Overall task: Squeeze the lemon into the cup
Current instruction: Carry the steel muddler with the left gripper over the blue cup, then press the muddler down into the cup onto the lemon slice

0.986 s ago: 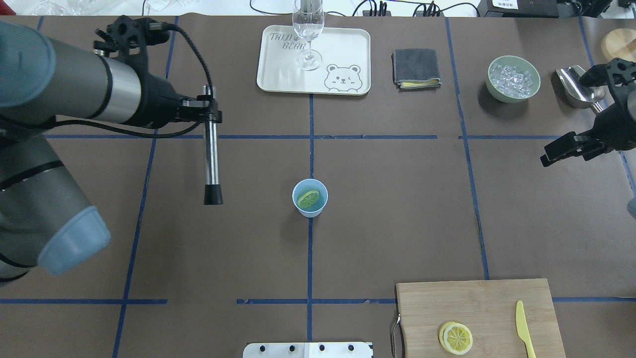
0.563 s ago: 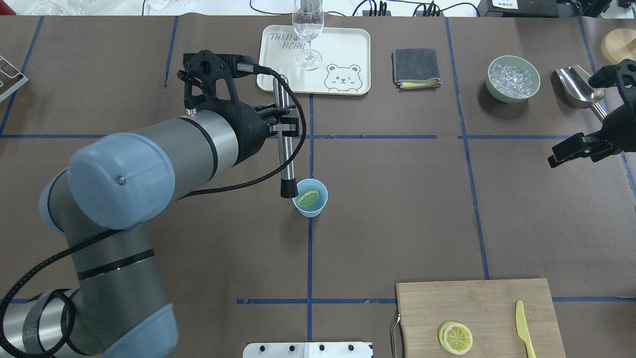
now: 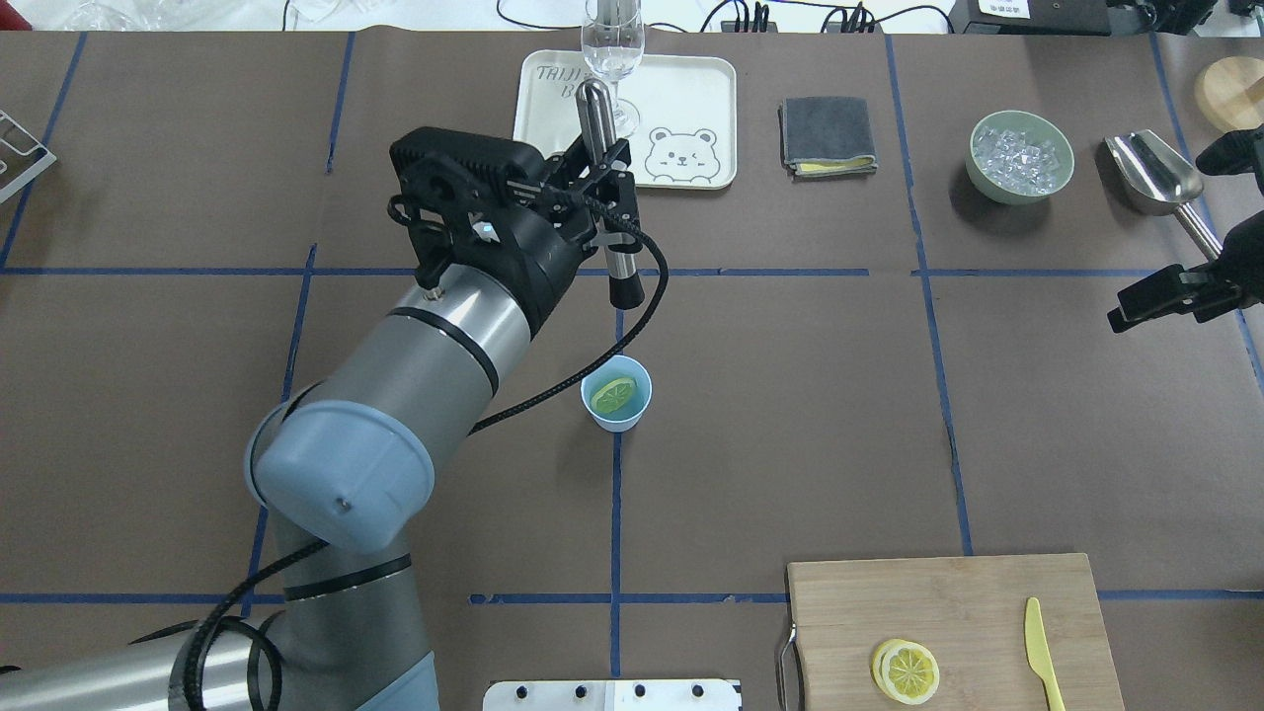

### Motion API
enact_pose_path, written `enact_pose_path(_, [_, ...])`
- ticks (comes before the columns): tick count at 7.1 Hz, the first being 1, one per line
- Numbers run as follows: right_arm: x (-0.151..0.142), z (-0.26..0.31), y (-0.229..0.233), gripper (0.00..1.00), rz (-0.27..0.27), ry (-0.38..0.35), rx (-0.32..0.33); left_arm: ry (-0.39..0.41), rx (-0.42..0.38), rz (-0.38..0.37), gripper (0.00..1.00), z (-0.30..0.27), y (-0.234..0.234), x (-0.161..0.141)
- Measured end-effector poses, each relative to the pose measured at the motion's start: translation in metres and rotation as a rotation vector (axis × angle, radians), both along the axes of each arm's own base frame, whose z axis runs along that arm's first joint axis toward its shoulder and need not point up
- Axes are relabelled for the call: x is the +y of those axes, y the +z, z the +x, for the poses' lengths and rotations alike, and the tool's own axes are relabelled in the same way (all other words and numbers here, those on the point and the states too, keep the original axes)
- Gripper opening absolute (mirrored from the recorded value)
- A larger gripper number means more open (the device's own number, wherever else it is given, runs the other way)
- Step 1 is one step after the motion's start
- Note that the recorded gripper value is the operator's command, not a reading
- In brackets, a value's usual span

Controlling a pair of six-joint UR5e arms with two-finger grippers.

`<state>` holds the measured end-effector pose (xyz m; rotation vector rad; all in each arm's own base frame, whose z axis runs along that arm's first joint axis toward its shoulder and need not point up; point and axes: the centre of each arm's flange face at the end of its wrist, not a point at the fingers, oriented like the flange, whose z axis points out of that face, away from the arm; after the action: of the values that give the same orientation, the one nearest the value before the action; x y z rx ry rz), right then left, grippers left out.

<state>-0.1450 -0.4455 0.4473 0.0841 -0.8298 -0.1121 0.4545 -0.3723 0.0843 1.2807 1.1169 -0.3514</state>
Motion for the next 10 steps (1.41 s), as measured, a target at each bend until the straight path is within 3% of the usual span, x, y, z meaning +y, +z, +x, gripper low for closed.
enact_pose_path(2, [0.000, 0.001, 0.001, 1.00, -0.001, 0.001, -0.001, -0.027, -0.032, 0.060, 0.00, 0.025, 0.022, 0.023])
enact_pose_path(7, [0.002, 0.000, -0.001, 1.00, -0.011, -0.007, -0.020, -0.025, -0.129, 0.040, 0.00, 0.082, 0.070, 0.051])
enact_pose_path(10, [0.001, -0.001, 0.000, 1.00, -0.017, -0.007, -0.021, -0.023, -0.162, 0.031, 0.00, 0.112, 0.095, 0.051])
